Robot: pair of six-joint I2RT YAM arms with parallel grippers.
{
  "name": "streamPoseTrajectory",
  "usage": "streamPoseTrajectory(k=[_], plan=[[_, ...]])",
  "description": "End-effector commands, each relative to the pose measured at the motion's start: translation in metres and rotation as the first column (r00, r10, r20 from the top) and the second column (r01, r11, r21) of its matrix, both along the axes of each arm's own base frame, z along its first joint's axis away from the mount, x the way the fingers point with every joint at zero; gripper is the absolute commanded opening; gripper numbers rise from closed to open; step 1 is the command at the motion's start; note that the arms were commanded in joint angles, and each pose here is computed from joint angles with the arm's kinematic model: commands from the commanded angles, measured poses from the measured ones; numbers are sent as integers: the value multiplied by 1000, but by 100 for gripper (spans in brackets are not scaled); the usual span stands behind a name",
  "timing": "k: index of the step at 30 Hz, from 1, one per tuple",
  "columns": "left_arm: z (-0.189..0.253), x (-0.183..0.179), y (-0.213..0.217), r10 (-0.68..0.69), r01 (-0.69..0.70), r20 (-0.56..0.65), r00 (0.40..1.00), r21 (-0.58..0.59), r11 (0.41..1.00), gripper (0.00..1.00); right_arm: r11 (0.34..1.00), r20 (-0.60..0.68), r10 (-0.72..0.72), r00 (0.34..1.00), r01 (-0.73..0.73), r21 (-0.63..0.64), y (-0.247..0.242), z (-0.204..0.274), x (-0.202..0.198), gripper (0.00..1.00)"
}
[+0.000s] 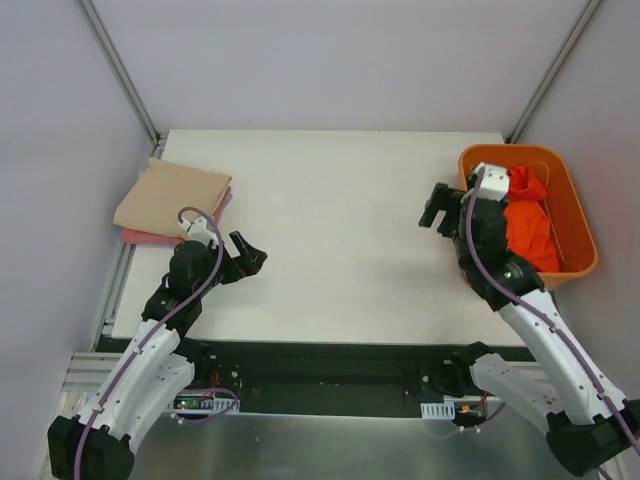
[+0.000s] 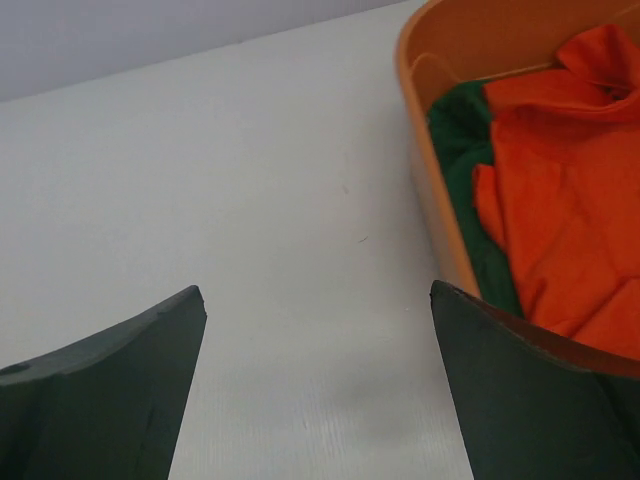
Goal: Fold and stack the t-shirts
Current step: Grab crumpled tshirt from bin with the right arm
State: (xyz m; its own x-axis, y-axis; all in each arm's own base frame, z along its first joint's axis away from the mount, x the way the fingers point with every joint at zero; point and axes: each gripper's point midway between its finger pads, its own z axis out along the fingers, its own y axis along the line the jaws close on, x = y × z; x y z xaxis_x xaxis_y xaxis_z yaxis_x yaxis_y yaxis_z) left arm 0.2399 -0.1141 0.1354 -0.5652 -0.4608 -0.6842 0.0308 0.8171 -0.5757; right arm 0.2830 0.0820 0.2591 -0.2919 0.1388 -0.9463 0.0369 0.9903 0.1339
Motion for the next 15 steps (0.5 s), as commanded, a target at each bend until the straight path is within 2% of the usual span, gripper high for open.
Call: streamPoseTrajectory(k=[1,6,10,15], plan=[[11,3,-9,-66,67,70,995,-12,998,99,966,-89,-256,962,259,19,-62,19,24,96],[9,0,-9,-70,71,77,995,-12,997,99,905,-170,-424,890,423,-45,-132,15,66,96],[9,1,-9,-77,78,79,994,-5,997,99,872,-291,-472,832,490,-12,-174,1,97,97],[6,2,-9,-82,82,70,994,10,997,99,817,-442,-504,742,575,34,-214,-40,126,99]])
